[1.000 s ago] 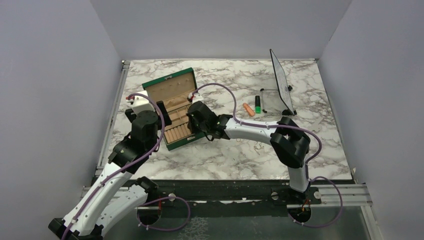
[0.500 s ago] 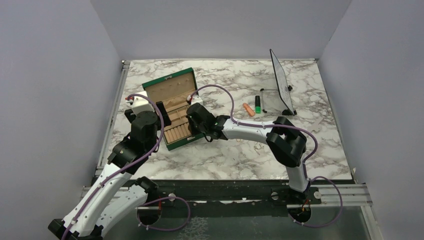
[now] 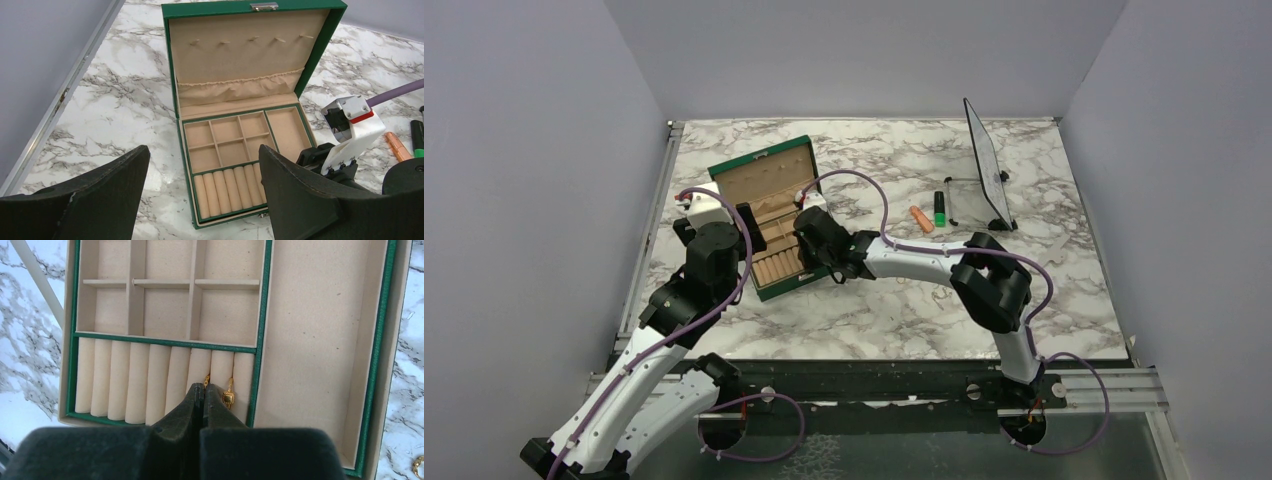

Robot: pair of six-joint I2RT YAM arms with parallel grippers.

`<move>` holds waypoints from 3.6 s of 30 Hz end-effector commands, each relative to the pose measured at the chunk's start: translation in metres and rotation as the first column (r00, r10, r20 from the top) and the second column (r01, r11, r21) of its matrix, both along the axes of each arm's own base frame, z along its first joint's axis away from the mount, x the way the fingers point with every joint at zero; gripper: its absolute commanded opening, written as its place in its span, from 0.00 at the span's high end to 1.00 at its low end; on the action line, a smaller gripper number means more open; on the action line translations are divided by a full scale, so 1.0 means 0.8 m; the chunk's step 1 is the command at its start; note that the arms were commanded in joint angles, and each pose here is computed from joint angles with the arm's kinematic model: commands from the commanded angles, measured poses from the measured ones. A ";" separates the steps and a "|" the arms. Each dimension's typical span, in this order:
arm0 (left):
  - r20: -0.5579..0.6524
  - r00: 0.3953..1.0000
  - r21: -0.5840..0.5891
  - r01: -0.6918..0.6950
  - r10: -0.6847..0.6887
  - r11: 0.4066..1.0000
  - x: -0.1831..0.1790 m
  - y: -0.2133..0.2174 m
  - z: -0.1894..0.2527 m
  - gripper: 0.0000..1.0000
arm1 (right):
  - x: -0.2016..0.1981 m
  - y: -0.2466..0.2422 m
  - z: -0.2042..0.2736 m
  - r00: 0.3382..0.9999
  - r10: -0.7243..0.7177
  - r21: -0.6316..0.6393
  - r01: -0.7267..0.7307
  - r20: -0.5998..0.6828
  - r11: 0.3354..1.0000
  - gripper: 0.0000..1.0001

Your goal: Organize the mixed jewelry

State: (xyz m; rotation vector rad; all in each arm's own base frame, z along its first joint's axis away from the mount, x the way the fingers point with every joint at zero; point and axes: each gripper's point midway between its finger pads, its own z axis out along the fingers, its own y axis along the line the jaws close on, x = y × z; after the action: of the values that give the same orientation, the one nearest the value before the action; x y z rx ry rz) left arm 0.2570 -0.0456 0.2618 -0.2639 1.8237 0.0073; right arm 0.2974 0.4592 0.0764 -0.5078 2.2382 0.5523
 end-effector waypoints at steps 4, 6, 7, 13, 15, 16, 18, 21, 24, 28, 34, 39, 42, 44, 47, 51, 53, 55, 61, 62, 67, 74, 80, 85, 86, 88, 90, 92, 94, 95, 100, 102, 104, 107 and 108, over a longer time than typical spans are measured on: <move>0.002 1.000 0.020 -0.018 0.017 1.000 0.000 0.006 -0.002 0.19 | -0.003 -0.014 -0.028 0.999 -0.052 -0.073 0.051 -0.015 0.996 0.95; 0.000 1.000 0.021 -0.015 0.015 1.000 0.000 0.005 -0.002 0.19 | -0.001 -0.014 -0.008 0.998 -0.060 -0.048 0.060 0.002 0.997 0.89; 0.001 1.000 0.020 -0.016 0.016 1.000 0.000 0.005 -0.002 0.19 | 0.000 -0.013 0.002 0.998 -0.060 -0.033 0.060 0.010 0.998 0.85; -0.001 1.000 0.013 -0.016 0.016 1.000 0.001 0.004 -0.003 0.19 | 0.001 -0.010 0.053 0.997 -0.060 0.041 0.058 0.048 0.997 0.72; -0.005 1.000 0.012 -0.011 0.011 1.000 0.001 0.002 -0.004 0.19 | 0.000 -0.012 0.062 0.997 -0.060 0.054 0.058 0.053 0.997 0.70; -0.007 1.000 0.012 -0.012 0.012 1.000 0.002 0.002 -0.005 0.19 | -0.001 -0.013 0.065 0.997 -0.060 0.062 0.057 0.054 0.996 0.70; -0.014 1.000 0.014 -0.007 0.007 1.000 0.003 0.000 -0.007 0.19 | -0.004 -0.016 0.072 0.997 -0.062 0.076 0.058 0.056 0.995 0.70; -0.024 1.000 0.014 0.003 -0.003 1.000 0.005 -0.003 -0.010 0.19 | -0.004 -0.025 0.080 0.994 -0.080 0.088 0.074 0.069 0.993 0.68; -0.042 0.999 0.008 0.027 -0.027 1.000 0.008 -0.012 -0.014 0.19 | -0.007 -0.043 0.078 0.992 -0.110 0.072 0.105 0.066 0.992 0.68; -0.049 0.995 -0.026 0.081 -0.082 0.996 0.012 -0.029 -0.015 0.18 | -0.014 -0.078 0.078 0.986 -0.160 0.059 0.157 0.052 0.986 0.66; 0.007 0.987 -0.121 0.160 -0.160 0.980 0.013 -0.053 -0.006 0.17 | -0.024 -0.147 0.083 0.967 -0.255 -0.061 0.255 -0.002 0.965 0.55; -0.007 0.977 -0.222 0.207 -0.214 0.953 0.003 -0.072 -0.022 0.17 | -0.039 -0.195 0.071 0.944 -0.320 -0.193 0.300 -0.082 0.934 0.47; -0.010 0.972 -0.306 0.219 -0.233 0.927 -0.004 -0.082 -0.028 0.17 | -0.031 -0.221 0.065 0.916 -0.376 -0.231 0.339 -0.141 0.912 0.45; -0.012 0.972 -0.348 0.216 -0.235 0.912 -0.008 -0.086 -0.031 0.17 | -0.021 -0.228 0.063 0.904 -0.390 -0.229 0.348 -0.175 0.909 0.45; -0.019 0.966 -0.361 0.234 -0.258 0.903 -0.010 -0.092 -0.044 0.17 | -0.003 -0.226 0.053 0.906 -0.391 -0.234 0.349 -0.162 0.907 0.44; 0.005 0.952 -0.321 0.291 -0.305 0.901 -0.012 -0.096 -0.063 0.17 | 0.020 -0.217 0.027 0.912 -0.392 -0.248 0.356 -0.118 0.901 0.44; 0.029 0.950 -0.309 0.304 -0.311 0.901 -0.011 -0.096 -0.068 0.17 | 0.030 -0.213 0.012 0.914 -0.393 -0.264 0.356 -0.103 0.897 0.44; 0.068 0.941 -0.318 0.336 -0.332 0.887 -0.010 -0.102 -0.059 0.17 | 0.039 -0.207 0.004 0.908 -0.406 -0.278 0.365 -0.106 0.889 0.46; 0.061 0.927 -0.237 0.374 -0.370 0.897 -0.005 -0.104 -0.042 0.17 | 0.055 -0.183 -0.007 0.892 -0.426 -0.286 0.374 -0.149 0.882 0.56; 0.052 0.931 -0.230 0.364 -0.362 0.903 -0.004 -0.102 -0.042 0.17 | 0.058 -0.182 -0.010 0.887 -0.436 -0.291 0.382 -0.149 0.877 0.58; 0.066 0.930 -0.230 0.367 -0.362 0.901 -0.006 -0.101 -0.039 0.17 | 0.052 -0.190 -0.027 0.846 -0.499 -0.359 0.415 -0.185 0.836 0.68; 0.058 0.936 -0.234 0.350 -0.347 0.907 -0.002 -0.099 -0.042 0.17 | 0.036 -0.204 -0.051 0.827 -0.522 -0.408 0.412 -0.209 0.815 0.69; 0.062 0.938 -0.262 0.344 -0.340 0.902 -0.004 -0.100 -0.044 0.17 | 0.035 -0.206 -0.067 0.830 -0.517 -0.428 0.398 -0.209 0.811 0.71; 0.107 0.915 -0.262 0.404 -0.389 0.876 -0.010 -0.109 -0.033 0.17 | 0.034 -0.208 -0.079 0.822 -0.530 -0.437 0.406 -0.210 0.803 0.75; 0.110 0.914 -0.260 0.405 -0.390 0.876 -0.010 -0.109 -0.032 0.17 | 0.034 -0.209 -0.082 0.820 -0.532 -0.438 0.407 -0.210 0.802 0.75; 0.111 0.914 -0.255 0.407 -0.391 0.877 -0.010 -0.109 -0.031 0.17 | 0.033 -0.209 -0.086 0.818 -0.536 -0.439 0.410 -0.211 0.800 0.77; 0.104 0.914 -0.254 0.406 -0.392 0.878 -0.009 -0.109 -0.033 0.17 | 0.031 -0.209 -0.090 0.818 -0.534 -0.441 0.407 -0.215 0.800 0.79; 0.099 0.915 -0.259 0.404 -0.392 0.877 -0.009 -0.110 -0.035 0.17 | 0.030 -0.210 -0.095 0.816 -0.535 -0.449 0.402 -0.219 0.798 0.82; 0.095 0.915 -0.265 0.403 -0.393 0.876 -0.009 -0.111 -0.037 0.17 | 0.028 -0.212 -0.099 0.813 -0.539 -0.455 0.402 -0.223 0.795 0.86; 0.094 0.914 -0.266 0.405 -0.395 0.875 -0.008 -0.112 -0.038 0.17 | 0.028 -0.214 -0.100 0.811 -0.540 -0.451 0.404 -0.226 0.796 0.89; 0.073 0.914 -0.266 0.403 -0.399 0.876 -0.006 -0.114 -0.044 0.17 | 0.032 -0.213 -0.082 0.821 -0.522 -0.370 0.422 -0.230 0.828 0.99; 0.054 0.915 -0.281 0.398 -0.400 0.873 -0.007 -0.116 -0.049 0.17 | 0.036 -0.208 -0.067 0.838 -0.494 -0.318 0.414 -0.234 0.853 0.99; 0.037 0.915 -0.310 0.393 -0.402 0.865 -0.010 -0.120 -0.051 0.17 | 0.039 -0.201 -0.045 0.862 -0.451 -0.250 0.395 -0.232 0.884 0.99; 0.041 0.911 -0.377 0.395 -0.411 0.838 -0.016 -0.127 -0.045 0.16 | 0.040 -0.190 -0.010 0.894 -0.382 -0.127 0.361 -0.236 0.924 0.99; 0.048 0.908 -0.403 0.398 -0.416 0.824 -0.018 -0.131 -0.042 0.16 | 0.039 -0.187 0.001 0.902 -0.360 -0.089 0.349 -0.237 0.933 0.99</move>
State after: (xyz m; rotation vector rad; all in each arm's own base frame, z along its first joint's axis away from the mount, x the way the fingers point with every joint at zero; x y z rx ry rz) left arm 0.2509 -0.1376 0.2159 -0.1104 1.8810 -0.5479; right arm 0.3201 0.2877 0.0290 -0.0041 2.6266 0.1338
